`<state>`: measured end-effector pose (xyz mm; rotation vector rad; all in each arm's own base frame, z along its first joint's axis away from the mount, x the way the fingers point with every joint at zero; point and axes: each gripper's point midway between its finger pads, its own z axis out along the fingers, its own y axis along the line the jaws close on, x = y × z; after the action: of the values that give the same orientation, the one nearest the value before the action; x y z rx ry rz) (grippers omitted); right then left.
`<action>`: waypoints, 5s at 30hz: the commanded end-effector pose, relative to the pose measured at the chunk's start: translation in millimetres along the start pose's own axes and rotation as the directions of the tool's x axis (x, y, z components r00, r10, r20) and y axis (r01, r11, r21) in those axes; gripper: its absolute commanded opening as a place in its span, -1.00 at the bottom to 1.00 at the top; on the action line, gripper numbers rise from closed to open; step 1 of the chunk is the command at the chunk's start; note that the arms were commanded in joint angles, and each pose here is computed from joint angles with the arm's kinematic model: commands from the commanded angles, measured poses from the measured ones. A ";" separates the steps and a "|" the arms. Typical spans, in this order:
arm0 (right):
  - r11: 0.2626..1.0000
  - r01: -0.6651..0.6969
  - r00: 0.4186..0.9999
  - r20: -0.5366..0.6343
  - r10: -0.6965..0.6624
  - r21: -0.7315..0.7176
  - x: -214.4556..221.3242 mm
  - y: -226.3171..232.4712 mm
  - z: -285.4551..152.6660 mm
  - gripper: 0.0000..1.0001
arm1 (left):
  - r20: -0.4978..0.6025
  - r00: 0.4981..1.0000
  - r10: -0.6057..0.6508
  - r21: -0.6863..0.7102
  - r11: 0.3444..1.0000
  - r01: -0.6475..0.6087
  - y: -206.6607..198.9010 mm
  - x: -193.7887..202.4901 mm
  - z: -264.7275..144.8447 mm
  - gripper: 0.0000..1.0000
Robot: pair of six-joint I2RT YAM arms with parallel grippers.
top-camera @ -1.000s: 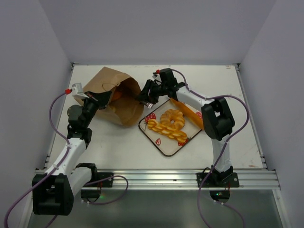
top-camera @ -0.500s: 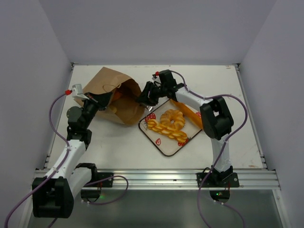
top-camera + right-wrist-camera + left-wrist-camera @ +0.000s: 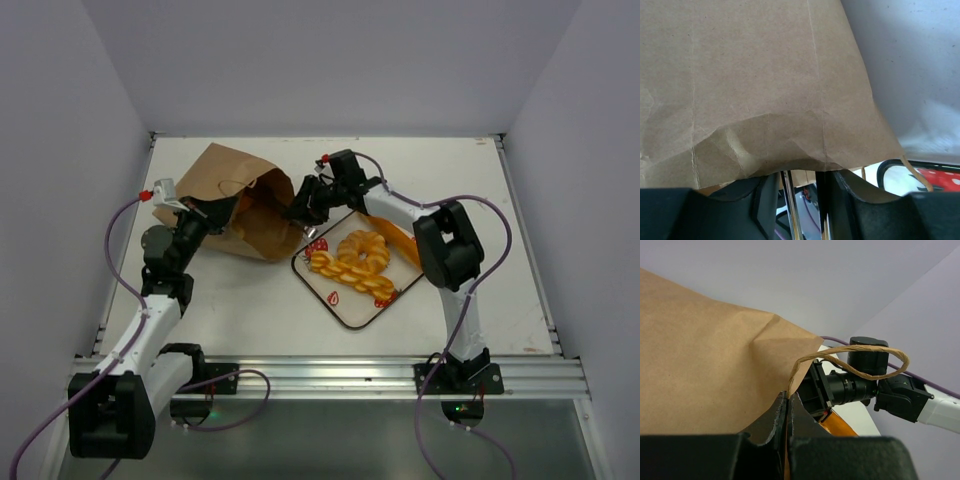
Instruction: Take the fake bread out of the paper bag
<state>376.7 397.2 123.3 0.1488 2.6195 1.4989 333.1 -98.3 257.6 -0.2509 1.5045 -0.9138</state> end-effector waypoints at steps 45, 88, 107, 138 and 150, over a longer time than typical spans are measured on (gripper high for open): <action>0.981 0.173 0.985 0.010 -0.172 -0.083 19.8 34.5 -107.4 -1.00 | 0.073 0.986 0.153 -0.119 0.982 -0.144 32.1 -26.4 36.5 -1.00; 0.928 0.351 0.936 0.017 -0.352 -0.122 76.4 -1.4 -274.7 -1.00 | 0.039 0.979 0.198 -0.200 0.962 -0.187 45.8 -27.0 32.5 -1.00; 0.960 0.271 0.962 0.055 -0.267 -0.068 100.7 -48.1 -344.9 -1.00 | 0.030 0.961 0.276 -0.214 0.940 -0.264 44.1 -28.1 14.5 -1.00; 0.888 0.439 0.864 0.206 -0.459 0.135 127.6 -28.9 -358.4 -1.00 | 0.064 0.948 0.312 -0.149 0.942 -0.300 22.0 -33.0 1.0 -1.00; 0.741 0.651 0.742 0.068 -0.667 0.164 117.5 -1.0 -347.5 -1.00 | 0.054 0.944 0.326 -0.163 0.935 -0.314 23.7 -33.5 -1.2 -1.00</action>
<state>202.1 116.7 271.8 -0.5160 2.3425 1.0835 347.5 -63.6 254.5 -0.1688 1.5239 -0.5496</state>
